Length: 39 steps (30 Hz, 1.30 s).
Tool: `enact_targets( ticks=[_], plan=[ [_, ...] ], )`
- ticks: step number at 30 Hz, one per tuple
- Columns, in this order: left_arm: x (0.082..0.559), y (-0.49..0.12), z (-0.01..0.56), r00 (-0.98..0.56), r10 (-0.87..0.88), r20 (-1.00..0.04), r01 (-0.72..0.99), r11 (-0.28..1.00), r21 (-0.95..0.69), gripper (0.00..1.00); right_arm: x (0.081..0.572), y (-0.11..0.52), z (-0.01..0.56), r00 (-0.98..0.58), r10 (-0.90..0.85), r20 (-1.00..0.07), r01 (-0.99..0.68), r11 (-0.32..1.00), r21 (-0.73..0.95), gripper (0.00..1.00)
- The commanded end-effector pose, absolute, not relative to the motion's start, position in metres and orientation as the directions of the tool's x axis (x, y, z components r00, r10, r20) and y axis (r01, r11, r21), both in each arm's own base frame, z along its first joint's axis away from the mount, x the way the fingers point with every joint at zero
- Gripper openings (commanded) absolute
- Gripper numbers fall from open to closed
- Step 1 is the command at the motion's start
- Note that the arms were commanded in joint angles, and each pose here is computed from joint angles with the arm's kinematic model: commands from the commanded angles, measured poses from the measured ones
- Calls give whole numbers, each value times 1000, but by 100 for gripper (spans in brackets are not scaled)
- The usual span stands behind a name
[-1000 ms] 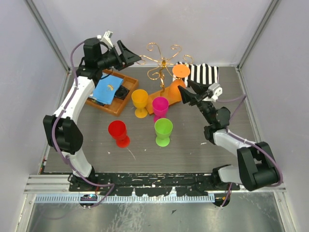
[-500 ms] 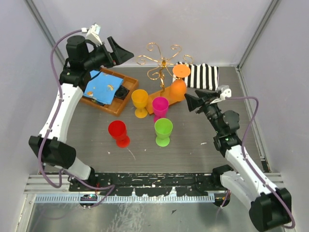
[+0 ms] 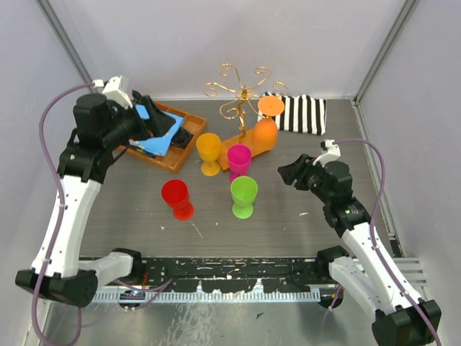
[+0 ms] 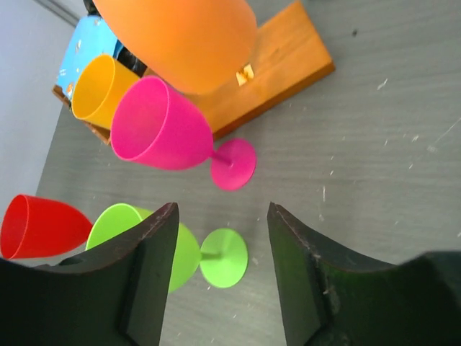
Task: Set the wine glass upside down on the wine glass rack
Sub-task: Pick up the wine glass at the center of the board.
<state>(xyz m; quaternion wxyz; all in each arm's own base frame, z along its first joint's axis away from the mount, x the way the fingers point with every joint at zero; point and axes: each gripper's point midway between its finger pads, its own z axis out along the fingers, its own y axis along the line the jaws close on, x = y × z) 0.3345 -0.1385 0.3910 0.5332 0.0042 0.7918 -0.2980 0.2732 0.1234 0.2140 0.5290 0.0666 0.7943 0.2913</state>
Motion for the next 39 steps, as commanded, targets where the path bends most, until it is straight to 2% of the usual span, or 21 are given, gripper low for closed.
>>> enact_targets(
  ticks=[1, 5, 14, 27, 35, 39],
  plan=[
    [305, -105, 341, -479, -236, -845, 201, 908, -367, 98, 268, 137, 232, -504, 481, -718, -175, 756, 630, 57],
    [286, -84, 325, -460, -223, -859, 127, 941, -313, 98, 268, 147, 218, -533, 507, -677, -126, 744, 656, 56],
    [255, -53, 317, -339, -269, -902, 23, 956, -294, 98, 257, 206, 220, -577, 487, -656, -130, 738, 662, 54],
    [251, -54, 303, -375, -244, -894, 30, 961, -274, 98, 258, 206, 209, -581, 329, -744, -70, 891, 449, 48],
    [253, -55, 298, -389, -243, -888, 29, 961, -276, 98, 253, 218, 203, -616, 210, -760, -127, 925, 359, 48],
    [254, -53, 297, -386, -235, -892, 22, 964, -264, 98, 251, 226, 201, -629, 169, -758, -158, 928, 338, 44]
  ],
)
